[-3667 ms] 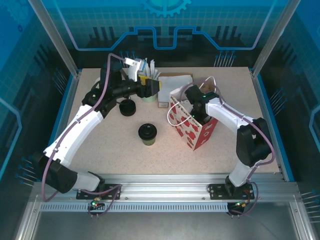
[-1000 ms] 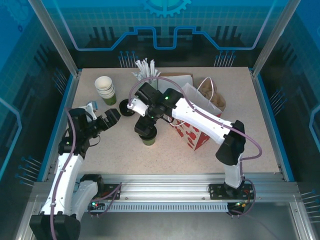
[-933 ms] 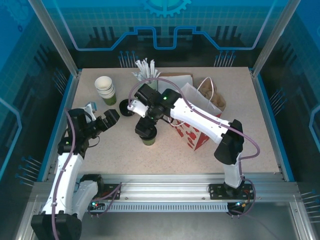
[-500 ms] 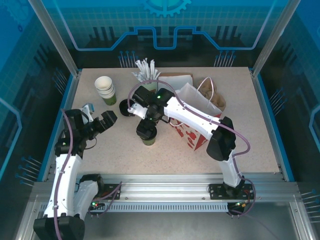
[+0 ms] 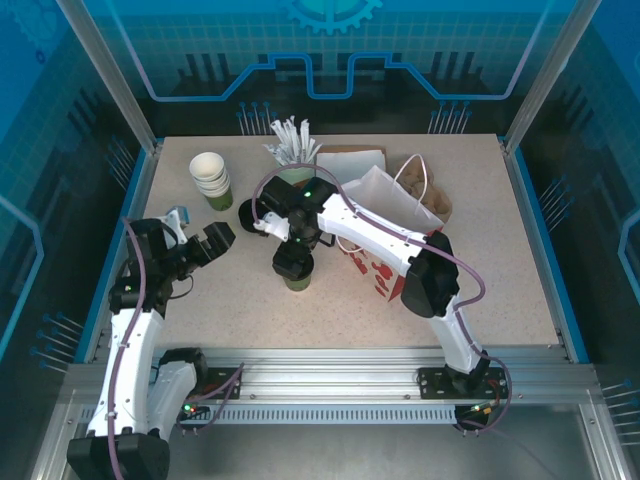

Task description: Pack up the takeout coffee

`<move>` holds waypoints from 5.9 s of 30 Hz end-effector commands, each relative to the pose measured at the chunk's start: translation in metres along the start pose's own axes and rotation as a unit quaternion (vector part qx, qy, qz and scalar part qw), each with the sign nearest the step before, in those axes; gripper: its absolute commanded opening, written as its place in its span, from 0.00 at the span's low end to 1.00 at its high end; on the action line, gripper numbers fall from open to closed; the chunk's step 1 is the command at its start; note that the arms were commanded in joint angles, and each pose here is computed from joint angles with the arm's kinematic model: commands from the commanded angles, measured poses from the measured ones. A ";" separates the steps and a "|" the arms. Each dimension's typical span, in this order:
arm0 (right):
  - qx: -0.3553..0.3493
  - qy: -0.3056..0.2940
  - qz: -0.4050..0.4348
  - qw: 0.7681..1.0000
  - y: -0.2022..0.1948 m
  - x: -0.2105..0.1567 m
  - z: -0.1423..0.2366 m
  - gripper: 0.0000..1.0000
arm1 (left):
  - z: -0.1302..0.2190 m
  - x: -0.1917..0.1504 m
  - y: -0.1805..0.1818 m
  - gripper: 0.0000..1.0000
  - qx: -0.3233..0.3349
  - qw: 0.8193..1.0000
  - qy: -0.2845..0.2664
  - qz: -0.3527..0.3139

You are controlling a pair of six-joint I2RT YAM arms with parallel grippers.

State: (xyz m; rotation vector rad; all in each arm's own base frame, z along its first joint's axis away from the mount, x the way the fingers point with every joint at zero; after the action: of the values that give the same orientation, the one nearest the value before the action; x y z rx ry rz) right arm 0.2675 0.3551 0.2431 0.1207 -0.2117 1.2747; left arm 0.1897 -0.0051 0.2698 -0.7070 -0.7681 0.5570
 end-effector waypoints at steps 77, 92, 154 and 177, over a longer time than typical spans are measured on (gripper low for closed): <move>-0.015 -0.072 0.034 0.997 0.024 0.002 0.076 0.58 | 0.017 0.009 -0.021 0.94 -0.065 0.997 -0.045 0.023; -0.072 -0.262 0.006 0.962 0.013 -0.034 0.226 0.54 | 0.035 0.028 -0.081 0.91 -0.107 0.987 -0.108 -0.044; -0.141 -0.043 -0.207 0.967 -0.038 -0.188 0.217 0.46 | -0.198 -0.051 -0.268 0.06 -0.133 0.828 0.231 -0.494; -0.064 -0.002 -0.196 0.979 -0.048 -0.175 0.170 0.46 | -0.182 -0.034 -0.254 0.03 -0.131 0.830 0.249 -0.482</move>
State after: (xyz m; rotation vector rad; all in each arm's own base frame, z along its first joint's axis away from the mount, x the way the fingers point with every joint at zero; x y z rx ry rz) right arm 0.2467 0.1413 0.3804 0.0315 -0.3024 0.8448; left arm 0.3705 -0.2654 0.3375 -0.5601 -0.6058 -0.6403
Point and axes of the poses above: each hand's point on the last joint's axis, 136 mm out from that joint toward the fingers, its own z axis back along the fingers, its own y axis along the line the jaws close on, x = y × z, the point moved 10 cm from there along z, back along the fingers, and after that the axes turned 9 degrees about z, right-handed, at the moved point
